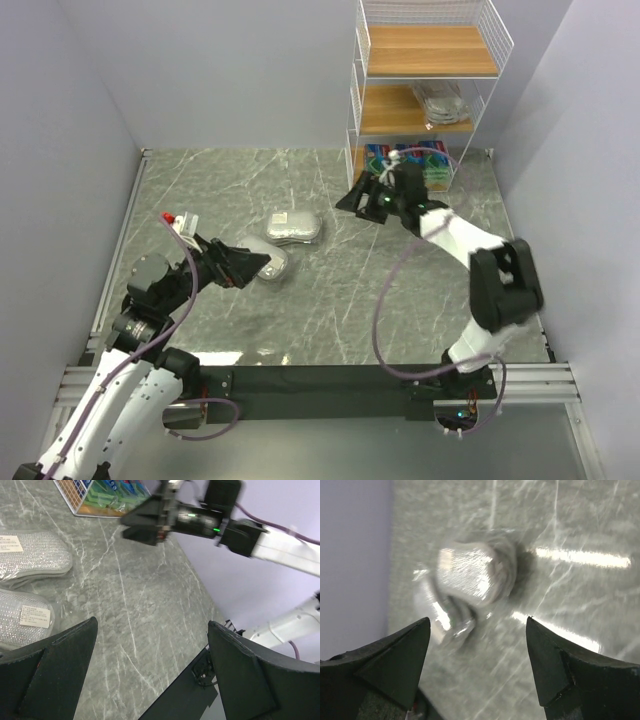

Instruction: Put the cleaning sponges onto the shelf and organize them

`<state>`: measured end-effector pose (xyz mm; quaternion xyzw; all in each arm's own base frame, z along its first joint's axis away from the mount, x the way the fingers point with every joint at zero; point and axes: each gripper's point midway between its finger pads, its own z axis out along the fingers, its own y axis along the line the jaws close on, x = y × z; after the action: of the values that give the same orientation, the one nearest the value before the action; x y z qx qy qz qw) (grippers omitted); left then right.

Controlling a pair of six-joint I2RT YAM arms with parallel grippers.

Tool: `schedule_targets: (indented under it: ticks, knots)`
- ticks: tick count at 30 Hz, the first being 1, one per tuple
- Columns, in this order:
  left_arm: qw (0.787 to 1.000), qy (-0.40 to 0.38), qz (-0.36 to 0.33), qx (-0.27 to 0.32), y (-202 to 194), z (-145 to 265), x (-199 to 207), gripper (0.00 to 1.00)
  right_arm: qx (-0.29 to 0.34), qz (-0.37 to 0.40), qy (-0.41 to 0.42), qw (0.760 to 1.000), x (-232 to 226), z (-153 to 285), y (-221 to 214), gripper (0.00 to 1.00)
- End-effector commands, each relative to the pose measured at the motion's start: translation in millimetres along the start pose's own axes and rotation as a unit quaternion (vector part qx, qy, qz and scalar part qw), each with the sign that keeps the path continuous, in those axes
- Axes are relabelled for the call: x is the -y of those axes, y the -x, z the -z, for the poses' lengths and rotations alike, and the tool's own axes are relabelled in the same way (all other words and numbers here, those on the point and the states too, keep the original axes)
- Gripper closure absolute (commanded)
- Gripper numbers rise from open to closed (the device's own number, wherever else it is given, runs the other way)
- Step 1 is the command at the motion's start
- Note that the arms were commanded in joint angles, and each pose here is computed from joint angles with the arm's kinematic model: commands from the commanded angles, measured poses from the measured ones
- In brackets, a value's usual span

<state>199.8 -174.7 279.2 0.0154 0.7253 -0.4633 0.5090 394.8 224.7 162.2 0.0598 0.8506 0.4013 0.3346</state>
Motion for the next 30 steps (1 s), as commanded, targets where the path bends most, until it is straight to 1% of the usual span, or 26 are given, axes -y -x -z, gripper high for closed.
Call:
schedule_targets:
  ticks: [1, 2, 5, 6, 11, 16, 20, 23, 26, 30]
  knots:
    - [1.0, -0.015, -0.006, 0.014, 7, 5, 10, 0.01, -0.025, 0.069, -0.007, 0.997, 3, -35, -2, 0.16]
    - [1.0, -0.014, -0.007, 0.014, 7, 6, 10, 0.01, -0.035, 0.082, -0.006, 0.996, 3, -52, -3, 0.16]
    - [1.0, -0.007, -0.009, 0.013, 6, 7, 8, 0.01, -0.061, 0.089, -0.032, 0.994, 16, -75, -15, 0.16]
    - [1.0, -0.005, -0.011, 0.014, 7, 8, 8, 0.01, -0.059, 0.097, -0.028, 0.993, 10, -80, -14, 0.15]
    - [1.0, -0.003, -0.013, 0.013, 6, 7, 6, 0.01, -0.058, 0.105, -0.039, 0.992, 13, -99, -18, 0.15]
    - [1.0, -0.006, -0.008, 0.01, 5, 5, 6, 0.01, -0.074, 0.117, -0.06, 0.989, 19, -118, -33, 0.15]
    - [1.0, -0.008, -0.009, 0.011, 5, 7, 8, 0.01, -0.064, 0.11, -0.076, 0.989, 25, -123, -35, 0.15]
    - [1.0, -0.006, -0.009, 0.01, 4, 8, 7, 0.01, -0.074, 0.106, -0.074, 0.989, 26, -128, -46, 0.17]
    - [1.0, -0.006, -0.008, 0.009, 4, 7, 7, 0.01, -0.074, 0.108, -0.073, 0.989, 21, -130, -54, 0.2]
    - [1.0, -0.013, -0.007, 0.009, 5, 6, 10, 0.01, -0.089, 0.089, -0.059, 0.99, 20, -135, -64, 0.41]
